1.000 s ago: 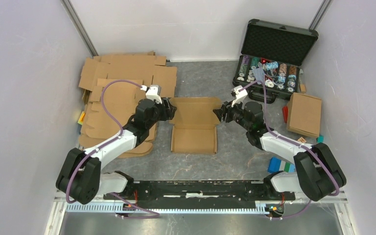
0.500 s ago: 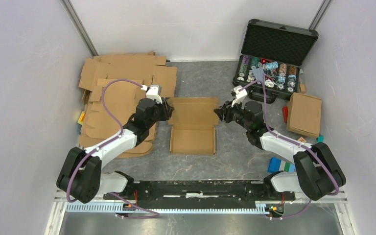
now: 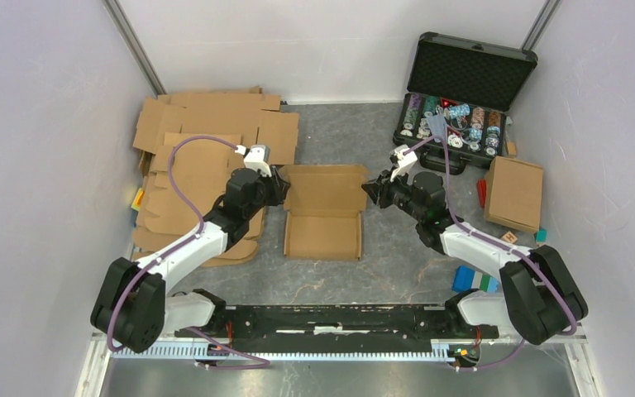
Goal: Fold the paper box
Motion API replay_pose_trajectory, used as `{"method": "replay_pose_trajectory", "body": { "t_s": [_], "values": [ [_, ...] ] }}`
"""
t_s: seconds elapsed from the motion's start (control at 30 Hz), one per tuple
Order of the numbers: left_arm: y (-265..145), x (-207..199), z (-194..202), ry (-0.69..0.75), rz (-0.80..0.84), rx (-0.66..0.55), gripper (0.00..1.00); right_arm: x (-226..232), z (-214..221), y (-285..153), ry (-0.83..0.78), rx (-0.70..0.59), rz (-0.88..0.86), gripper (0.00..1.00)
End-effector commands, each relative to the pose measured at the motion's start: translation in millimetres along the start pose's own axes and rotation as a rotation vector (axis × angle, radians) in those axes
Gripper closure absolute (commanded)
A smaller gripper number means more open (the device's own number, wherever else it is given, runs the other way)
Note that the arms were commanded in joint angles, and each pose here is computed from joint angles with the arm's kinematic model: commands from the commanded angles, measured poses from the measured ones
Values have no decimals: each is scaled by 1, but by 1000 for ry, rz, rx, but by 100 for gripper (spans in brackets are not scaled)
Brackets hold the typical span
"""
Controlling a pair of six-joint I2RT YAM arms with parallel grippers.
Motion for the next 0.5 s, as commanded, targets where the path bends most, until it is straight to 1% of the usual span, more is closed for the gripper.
{"method": "replay_pose_trajectory", "body": {
  "t_s": [0.0,0.13,0.3,0.47],
  "values": [
    [-6,-3,-10,11,24,-47,74,17,-22,0,-27,-56,-39,77],
    [-6,-4,-9,7,25,-44,81,21,-25,-1,-48,-55,-22,82],
    [-7,-5,-8,9,28,-36,84,24,-25,1,-47,-45,-9,87],
    [-9,-5,-4,13,22,-30,86,28,-25,3,-39,-42,43,91]
  ]
}}
Point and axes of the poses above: each gripper's point midway between its finger pads, its own y axis out along the fingers, its own x axis along the line the jaws close on, z = x × y, the point moved 7 cm from there along -y, back along the fingers, and after that the axes turned 11 degrees about y, right-handed, at the moved point
